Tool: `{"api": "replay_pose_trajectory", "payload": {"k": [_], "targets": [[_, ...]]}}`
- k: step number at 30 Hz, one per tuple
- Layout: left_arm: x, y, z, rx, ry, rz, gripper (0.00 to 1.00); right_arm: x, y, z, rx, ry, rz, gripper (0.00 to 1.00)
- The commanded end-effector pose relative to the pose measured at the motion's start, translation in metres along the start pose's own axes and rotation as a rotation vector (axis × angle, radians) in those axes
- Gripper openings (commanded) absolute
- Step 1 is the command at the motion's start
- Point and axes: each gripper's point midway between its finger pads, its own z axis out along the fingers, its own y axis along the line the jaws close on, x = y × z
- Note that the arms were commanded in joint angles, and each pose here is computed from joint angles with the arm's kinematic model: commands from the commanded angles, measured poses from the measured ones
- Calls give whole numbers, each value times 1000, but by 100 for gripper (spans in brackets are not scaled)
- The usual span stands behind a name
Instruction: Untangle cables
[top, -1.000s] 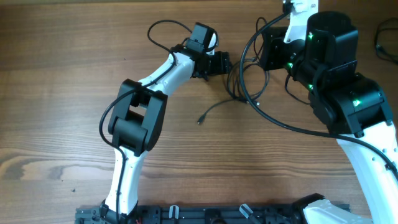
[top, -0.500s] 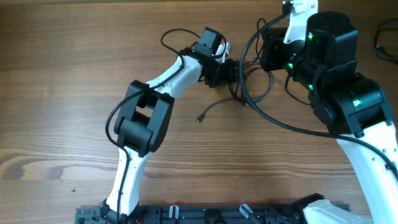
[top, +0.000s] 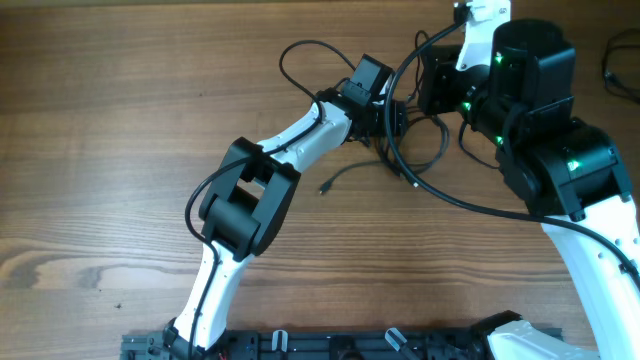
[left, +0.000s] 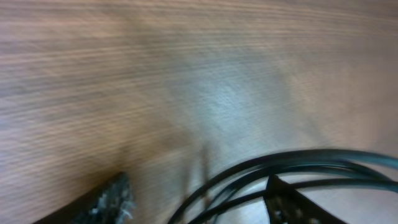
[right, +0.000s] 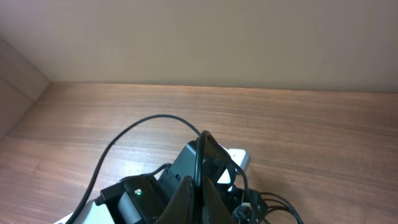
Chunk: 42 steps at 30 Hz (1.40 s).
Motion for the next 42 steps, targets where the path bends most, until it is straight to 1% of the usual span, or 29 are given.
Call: {"api": "replay_pose_trajectory", "payload": {"k": [1,2,3,5,8,10,12,13,14,17,19,20,22,23,24,27,30,34,35,36,37,38,40,41,42], "targets": [[22,68,31,-218,15,-13,28,-6,0,-11,0,-26,-10,4],[21,71,31,-232,11,7,8,-5,0,-11,1,-24,-17,4],[20,79,29,-271,4,14,4,-4,-1,-11,5,-20,-28,4],[19,95,24,-326,10,6,4,-2,-10,-11,51,-13,-31,4],[10,117,-16,-375,42,-53,4,5,-24,-12,133,11,-36,4],[-11,126,-63,-390,21,-67,4,5,-30,-10,156,14,-33,4],[-33,139,-127,-407,-33,-135,4,12,-52,0,209,52,-4,4],[-39,146,-151,-415,-51,-164,4,18,-64,5,229,82,11,4],[-44,159,-190,-431,-79,-214,4,26,-81,14,251,126,40,4],[-46,188,-263,-468,-136,-322,4,35,-124,22,326,169,107,4],[-46,213,-322,-495,-218,-411,4,38,-163,20,392,181,165,4],[-46,220,-337,-501,-246,-434,4,39,-173,19,401,183,186,4],[-43,238,-386,-506,-337,-505,4,42,-210,9,452,180,254,4],[-42,242,-402,-496,-371,-528,4,43,-228,2,479,176,281,4],[-40,247,-427,-480,-426,-559,4,45,-251,-11,514,167,309,4],[-32,256,-471,-478,-526,-608,4,50,-296,-42,606,139,398,4],[-24,262,-501,-488,-597,-639,4,51,-331,-69,686,88,450,4],[-22,268,-512,-507,-627,-652,4,46,-360,-95,754,20,479,4],[-24,272,-516,-529,-644,-651,4,44,-369,-102,782,1,476,4],[-26,281,-529,-600,-694,-652,7,40,-388,-114,837,-35,463,4],[-28,291,-546,-649,-744,-663,6,43,-401,-125,870,-53,484,4],[-27,298,-560,-660,-783,-688,4,51,-419,-144,910,-100,589,4],[-21,312,-584,-670,-851,-749,4,57,-436,-161,843,-175,696,4],[-20,318,-594,-667,-881,-760,4,56,-442,-169,798,-212,717,4],[-16,327,-607,-676,-923,-798,4,60,-454,-188,825,-264,778,4]]}}
